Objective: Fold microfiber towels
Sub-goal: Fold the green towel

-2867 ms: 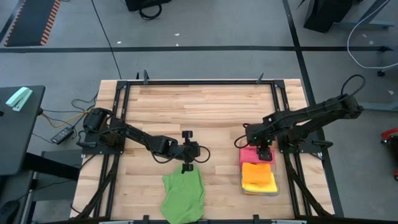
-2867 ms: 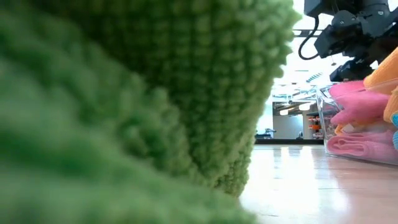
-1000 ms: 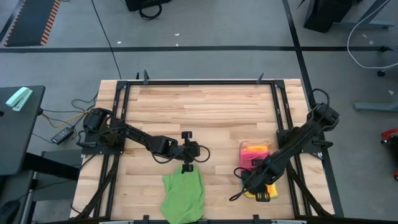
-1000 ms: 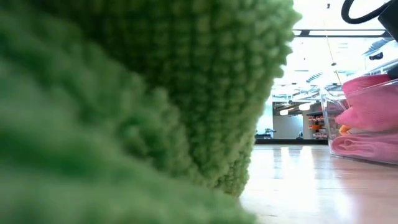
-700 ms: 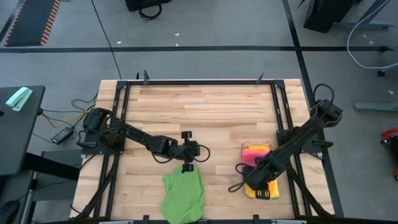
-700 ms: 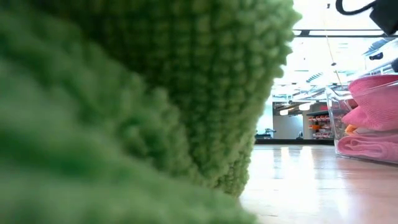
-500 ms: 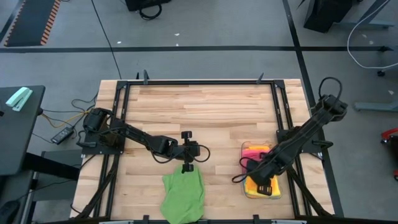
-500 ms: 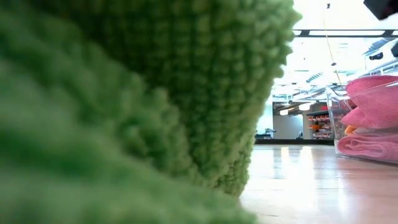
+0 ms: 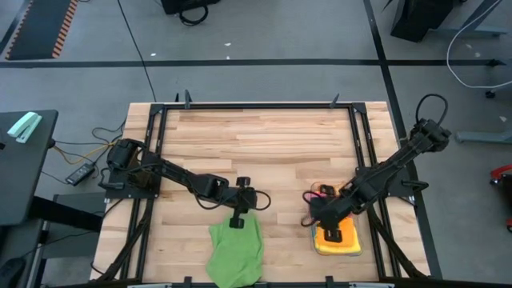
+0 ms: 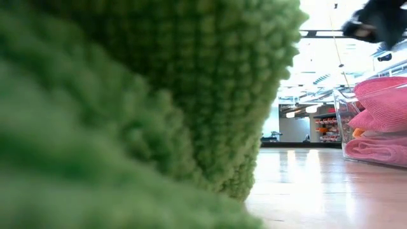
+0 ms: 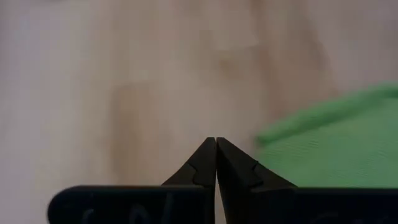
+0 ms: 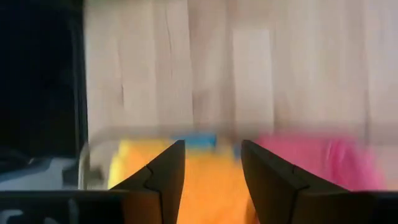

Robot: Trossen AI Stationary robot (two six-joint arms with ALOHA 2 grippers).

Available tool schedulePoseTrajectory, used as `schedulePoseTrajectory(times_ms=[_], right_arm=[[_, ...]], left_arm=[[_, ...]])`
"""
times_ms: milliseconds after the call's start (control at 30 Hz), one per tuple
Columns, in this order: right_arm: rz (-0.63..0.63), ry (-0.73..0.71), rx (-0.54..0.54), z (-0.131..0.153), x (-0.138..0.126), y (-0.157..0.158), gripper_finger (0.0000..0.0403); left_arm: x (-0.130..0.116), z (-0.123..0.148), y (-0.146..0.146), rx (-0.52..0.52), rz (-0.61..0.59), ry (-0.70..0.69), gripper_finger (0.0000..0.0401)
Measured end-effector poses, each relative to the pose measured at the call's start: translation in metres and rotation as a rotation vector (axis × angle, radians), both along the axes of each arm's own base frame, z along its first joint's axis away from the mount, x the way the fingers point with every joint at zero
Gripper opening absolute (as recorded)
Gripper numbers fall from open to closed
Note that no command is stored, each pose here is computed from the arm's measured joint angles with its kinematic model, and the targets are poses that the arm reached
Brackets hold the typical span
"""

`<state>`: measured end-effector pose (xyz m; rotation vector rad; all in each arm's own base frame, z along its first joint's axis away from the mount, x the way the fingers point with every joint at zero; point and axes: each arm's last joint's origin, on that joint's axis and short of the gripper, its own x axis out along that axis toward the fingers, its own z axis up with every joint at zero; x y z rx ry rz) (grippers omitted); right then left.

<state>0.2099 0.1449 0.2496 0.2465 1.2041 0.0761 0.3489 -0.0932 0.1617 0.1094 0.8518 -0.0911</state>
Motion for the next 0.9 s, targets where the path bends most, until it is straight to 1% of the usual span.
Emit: schedulePoseTrajectory(times_ms=[100, 167, 267, 367, 500, 633, 733, 800, 900], right_arm=[[0.06, -0.165, -0.041, 0.004, 0.016, -0.005, 0.0165], [0.102, -0.262, -0.083, 0.003, 0.029, -0.006, 0.0165], [0.184, -0.332, -0.132, -0.006, 0.046, -0.006, 0.0165], [0.223, -0.337, -0.178, -0.021, 0.062, -0.009, 0.0165], [0.248, -0.338, -0.231, -0.046, 0.086, -0.014, 0.0165], [0.317, -0.364, -0.286, -0.067, 0.104, -0.016, 0.0165], [0.356, -0.371, -0.322, -0.075, 0.11, -0.018, 0.0165], [0.352, -0.39, -0.329, -0.078, 0.115, -0.021, 0.0165], [0.337, -0.42, -0.33, -0.08, 0.121, -0.025, 0.0165]], left_arm=[[-0.001, 0.0, -0.004, -0.091, -0.084, 0.022, 0.0014], [-0.001, 0.001, -0.006, -0.157, -0.104, 0.036, 0.0013], [-0.001, 0.002, -0.008, -0.219, -0.09, 0.051, 0.0018], [-0.001, 0.002, -0.009, -0.249, -0.057, 0.06, 0.003], [-0.003, 0.001, -0.014, -0.246, -0.068, 0.066, 0.0054], [-0.005, 0.0, -0.015, -0.247, -0.048, 0.09, 0.009], [-0.005, -0.001, -0.012, -0.236, -0.033, 0.095, 0.0121], [-0.004, -0.001, -0.008, -0.211, -0.006, 0.093, 0.0141], [-0.003, -0.002, -0.001, -0.158, -0.003, 0.091, 0.0168]])
